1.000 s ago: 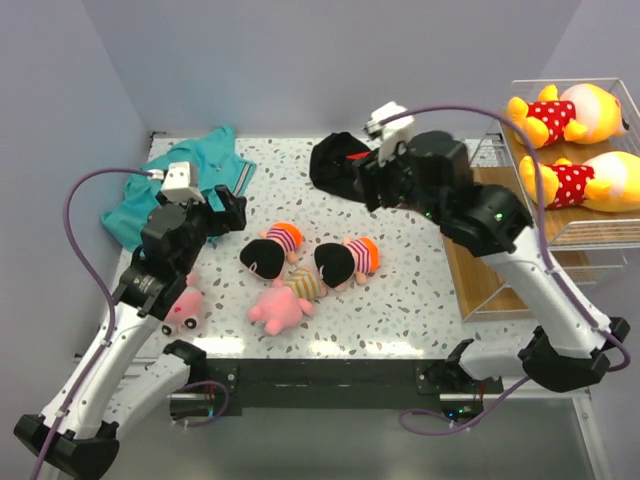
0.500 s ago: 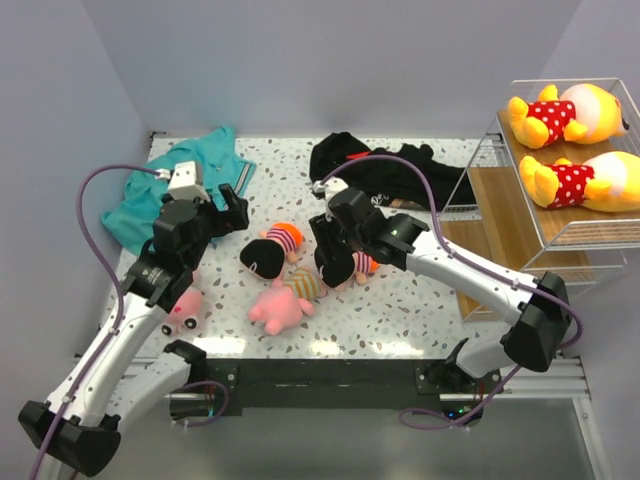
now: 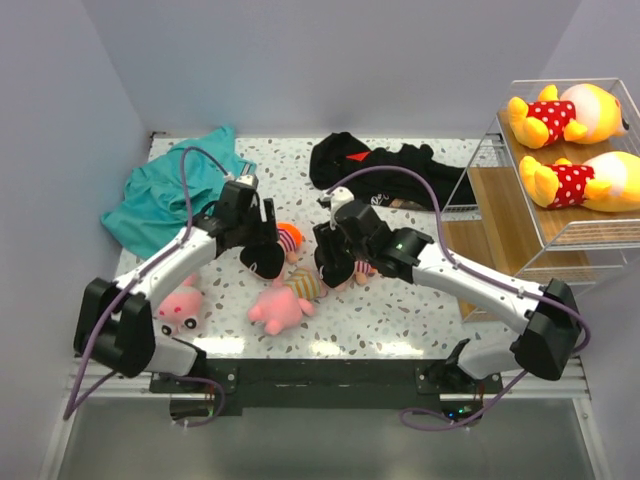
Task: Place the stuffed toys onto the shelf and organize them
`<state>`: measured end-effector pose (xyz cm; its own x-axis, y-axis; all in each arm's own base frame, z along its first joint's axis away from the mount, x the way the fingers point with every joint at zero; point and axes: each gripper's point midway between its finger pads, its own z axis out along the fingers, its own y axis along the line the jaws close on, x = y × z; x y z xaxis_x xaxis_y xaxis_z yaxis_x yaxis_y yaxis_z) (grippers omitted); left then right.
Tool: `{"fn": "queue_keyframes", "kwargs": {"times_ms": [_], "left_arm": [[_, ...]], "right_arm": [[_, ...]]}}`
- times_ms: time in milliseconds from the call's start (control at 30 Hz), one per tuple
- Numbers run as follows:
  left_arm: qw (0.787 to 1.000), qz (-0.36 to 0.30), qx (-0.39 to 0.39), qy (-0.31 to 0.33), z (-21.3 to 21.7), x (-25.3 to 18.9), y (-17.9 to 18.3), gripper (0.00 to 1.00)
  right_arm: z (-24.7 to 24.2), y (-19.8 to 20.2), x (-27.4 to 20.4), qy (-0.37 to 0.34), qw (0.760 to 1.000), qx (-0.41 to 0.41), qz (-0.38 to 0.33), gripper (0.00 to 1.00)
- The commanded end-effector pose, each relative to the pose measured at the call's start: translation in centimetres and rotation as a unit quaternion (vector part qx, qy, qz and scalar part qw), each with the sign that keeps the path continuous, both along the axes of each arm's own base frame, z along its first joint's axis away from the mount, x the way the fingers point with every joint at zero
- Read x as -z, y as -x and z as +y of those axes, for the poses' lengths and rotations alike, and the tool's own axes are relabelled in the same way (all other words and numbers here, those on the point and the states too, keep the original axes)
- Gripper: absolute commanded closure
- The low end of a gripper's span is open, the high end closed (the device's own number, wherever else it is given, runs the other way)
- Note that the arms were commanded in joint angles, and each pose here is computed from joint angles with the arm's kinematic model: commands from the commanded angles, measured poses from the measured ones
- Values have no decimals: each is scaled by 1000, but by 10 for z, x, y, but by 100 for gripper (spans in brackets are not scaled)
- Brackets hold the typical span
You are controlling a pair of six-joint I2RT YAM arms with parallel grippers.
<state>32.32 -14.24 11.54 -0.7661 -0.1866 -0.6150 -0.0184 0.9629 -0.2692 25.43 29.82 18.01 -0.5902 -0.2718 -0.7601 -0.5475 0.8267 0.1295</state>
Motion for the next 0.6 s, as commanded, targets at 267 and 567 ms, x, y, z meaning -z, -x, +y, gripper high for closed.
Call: {"fn": "queue_keyframes", "kwargs": {"times_ms": [267, 567], "left_arm": [[998, 14, 13, -62, -15, 10, -16, 27], [996, 45, 55, -57, -32, 45, -5, 51]], "right_arm": [[-17, 11, -25, -43, 998, -9, -53, 44], [-11, 23, -25, -72, 996, -29, -38, 44]]}}
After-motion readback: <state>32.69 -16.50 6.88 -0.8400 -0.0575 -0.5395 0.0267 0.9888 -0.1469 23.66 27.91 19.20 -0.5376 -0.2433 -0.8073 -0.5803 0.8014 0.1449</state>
